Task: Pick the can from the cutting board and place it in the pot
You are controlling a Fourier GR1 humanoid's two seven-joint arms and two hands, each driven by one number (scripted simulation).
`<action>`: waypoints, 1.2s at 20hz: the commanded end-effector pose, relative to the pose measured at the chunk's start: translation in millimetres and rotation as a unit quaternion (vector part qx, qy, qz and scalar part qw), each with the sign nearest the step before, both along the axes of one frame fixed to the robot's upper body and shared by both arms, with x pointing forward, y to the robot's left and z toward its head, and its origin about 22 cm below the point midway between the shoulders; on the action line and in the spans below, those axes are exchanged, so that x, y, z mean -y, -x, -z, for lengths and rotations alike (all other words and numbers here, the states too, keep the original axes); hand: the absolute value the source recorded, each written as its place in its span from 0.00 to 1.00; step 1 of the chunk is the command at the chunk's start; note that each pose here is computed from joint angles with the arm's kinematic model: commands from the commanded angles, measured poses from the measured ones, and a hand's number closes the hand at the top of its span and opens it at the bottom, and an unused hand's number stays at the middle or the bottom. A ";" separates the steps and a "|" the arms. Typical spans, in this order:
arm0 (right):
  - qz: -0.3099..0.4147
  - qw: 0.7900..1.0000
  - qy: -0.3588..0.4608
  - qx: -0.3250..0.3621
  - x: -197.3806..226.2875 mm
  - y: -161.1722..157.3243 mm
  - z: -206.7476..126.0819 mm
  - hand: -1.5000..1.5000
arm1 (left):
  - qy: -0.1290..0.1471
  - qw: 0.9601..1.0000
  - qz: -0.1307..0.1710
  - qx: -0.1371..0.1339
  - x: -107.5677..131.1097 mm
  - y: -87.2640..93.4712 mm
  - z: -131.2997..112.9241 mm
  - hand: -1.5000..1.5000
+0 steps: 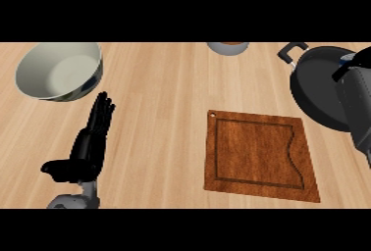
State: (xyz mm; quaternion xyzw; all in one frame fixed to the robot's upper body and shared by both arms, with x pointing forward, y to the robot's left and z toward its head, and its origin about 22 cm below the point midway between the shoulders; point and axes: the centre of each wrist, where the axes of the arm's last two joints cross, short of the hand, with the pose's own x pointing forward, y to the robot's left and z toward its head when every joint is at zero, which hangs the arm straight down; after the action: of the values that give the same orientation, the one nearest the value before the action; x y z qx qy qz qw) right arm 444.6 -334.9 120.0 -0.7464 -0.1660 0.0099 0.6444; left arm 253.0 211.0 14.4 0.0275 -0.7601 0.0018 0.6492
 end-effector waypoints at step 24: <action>0.078 0.897 -0.030 0.435 26.9 38.3 56.0 0.00 | -0.002 1.000 -0.012 -0.004 -11.2 -0.5 2.7 0.50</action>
State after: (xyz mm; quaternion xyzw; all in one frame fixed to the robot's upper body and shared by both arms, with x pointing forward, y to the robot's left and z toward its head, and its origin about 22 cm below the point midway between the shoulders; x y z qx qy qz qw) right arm 411.5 -365.8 73.1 -0.6699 -0.3535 -0.2795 0.5901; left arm 249.3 222.0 10.7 0.0348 -0.7553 0.0086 0.6544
